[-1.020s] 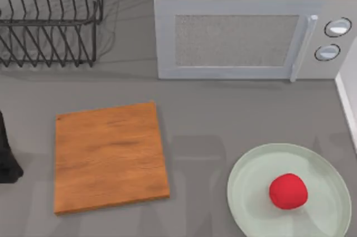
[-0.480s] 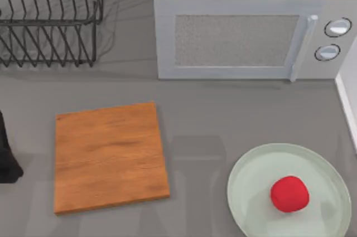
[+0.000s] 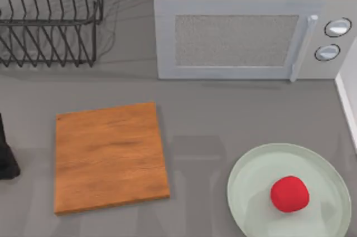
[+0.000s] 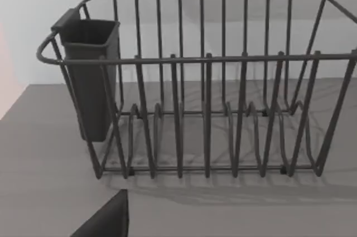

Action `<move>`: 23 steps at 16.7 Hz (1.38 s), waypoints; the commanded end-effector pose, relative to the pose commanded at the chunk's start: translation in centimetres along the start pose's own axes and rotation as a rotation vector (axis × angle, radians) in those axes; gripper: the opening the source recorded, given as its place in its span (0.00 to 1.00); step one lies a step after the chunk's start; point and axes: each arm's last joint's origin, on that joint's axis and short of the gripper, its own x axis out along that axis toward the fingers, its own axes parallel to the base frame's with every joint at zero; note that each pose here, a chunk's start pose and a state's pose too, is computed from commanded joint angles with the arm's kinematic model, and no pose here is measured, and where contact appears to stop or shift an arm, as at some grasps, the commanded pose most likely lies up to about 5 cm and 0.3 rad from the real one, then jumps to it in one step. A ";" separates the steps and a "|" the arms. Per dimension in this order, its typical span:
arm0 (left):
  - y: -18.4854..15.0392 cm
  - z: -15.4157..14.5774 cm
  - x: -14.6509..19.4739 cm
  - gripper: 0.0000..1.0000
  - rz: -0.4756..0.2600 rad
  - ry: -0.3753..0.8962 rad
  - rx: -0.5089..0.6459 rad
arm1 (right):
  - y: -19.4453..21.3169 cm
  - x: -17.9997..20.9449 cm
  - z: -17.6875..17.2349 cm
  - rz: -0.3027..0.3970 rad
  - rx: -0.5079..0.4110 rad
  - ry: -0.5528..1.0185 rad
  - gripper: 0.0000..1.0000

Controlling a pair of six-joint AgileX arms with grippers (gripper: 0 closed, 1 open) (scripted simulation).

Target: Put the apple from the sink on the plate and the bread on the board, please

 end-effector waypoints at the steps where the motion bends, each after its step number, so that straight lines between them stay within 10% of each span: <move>1: 0.1 0.6 0.1 1.00 0.003 0.047 0.017 | 0.0 0.0 0.0 0.000 0.000 0.000 1.00; 16: 3.8 5.2 15.2 1.00 -0.188 1.218 0.259 | 0.0 0.0 0.0 0.000 0.000 0.000 1.00; 23: 5.1 2.8 19.5 1.00 -0.294 1.453 0.264 | 0.0 0.0 0.0 0.000 0.000 0.000 1.00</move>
